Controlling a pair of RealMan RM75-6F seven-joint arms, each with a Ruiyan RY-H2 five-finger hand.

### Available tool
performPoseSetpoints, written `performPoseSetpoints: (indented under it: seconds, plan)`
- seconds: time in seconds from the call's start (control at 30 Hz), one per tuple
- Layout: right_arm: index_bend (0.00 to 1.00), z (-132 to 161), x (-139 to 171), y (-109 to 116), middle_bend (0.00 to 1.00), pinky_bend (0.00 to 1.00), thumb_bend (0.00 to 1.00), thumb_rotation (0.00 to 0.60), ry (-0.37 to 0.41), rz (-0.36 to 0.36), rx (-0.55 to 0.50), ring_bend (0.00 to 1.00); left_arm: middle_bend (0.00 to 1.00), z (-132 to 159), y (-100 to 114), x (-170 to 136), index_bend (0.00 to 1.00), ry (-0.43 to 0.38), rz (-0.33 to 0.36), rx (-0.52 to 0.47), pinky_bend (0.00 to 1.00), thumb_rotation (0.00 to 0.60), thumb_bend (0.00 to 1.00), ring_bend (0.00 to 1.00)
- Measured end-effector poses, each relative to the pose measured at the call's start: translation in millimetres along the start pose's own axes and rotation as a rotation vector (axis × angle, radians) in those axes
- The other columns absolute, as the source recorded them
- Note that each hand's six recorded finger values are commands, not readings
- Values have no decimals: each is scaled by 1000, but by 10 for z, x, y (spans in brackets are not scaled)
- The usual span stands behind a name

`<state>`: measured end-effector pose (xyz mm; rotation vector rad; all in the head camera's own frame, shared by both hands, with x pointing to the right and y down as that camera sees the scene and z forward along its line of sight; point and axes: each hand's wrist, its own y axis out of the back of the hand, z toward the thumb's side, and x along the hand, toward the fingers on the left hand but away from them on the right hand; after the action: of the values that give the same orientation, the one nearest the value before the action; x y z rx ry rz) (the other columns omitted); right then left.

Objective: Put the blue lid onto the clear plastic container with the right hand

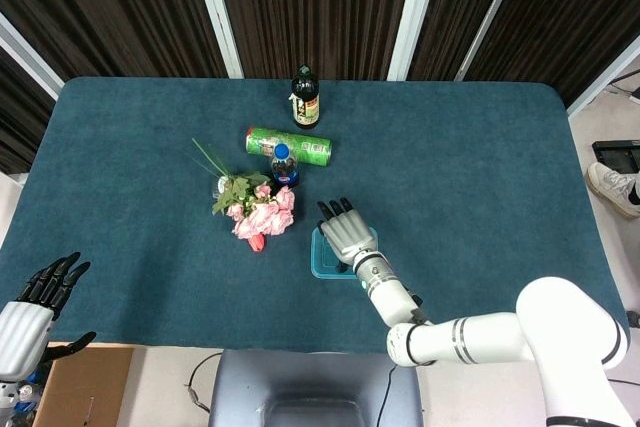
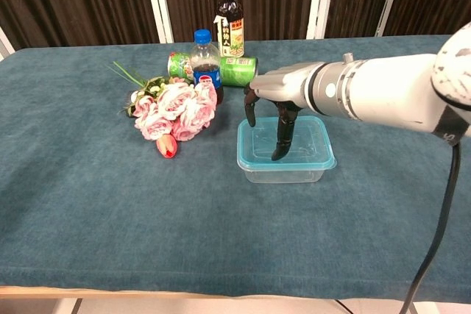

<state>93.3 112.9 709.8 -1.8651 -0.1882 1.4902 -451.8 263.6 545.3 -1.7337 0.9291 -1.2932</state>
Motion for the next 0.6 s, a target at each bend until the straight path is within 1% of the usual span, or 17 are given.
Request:
performPoseSetpoints:
  seconds: [0.6]
  plan:
    - [443,1,-36,-69,118,34,37,600,-4,9,16,0,0,2,9,-4,53,-3,3,-3,161,600,449,67]
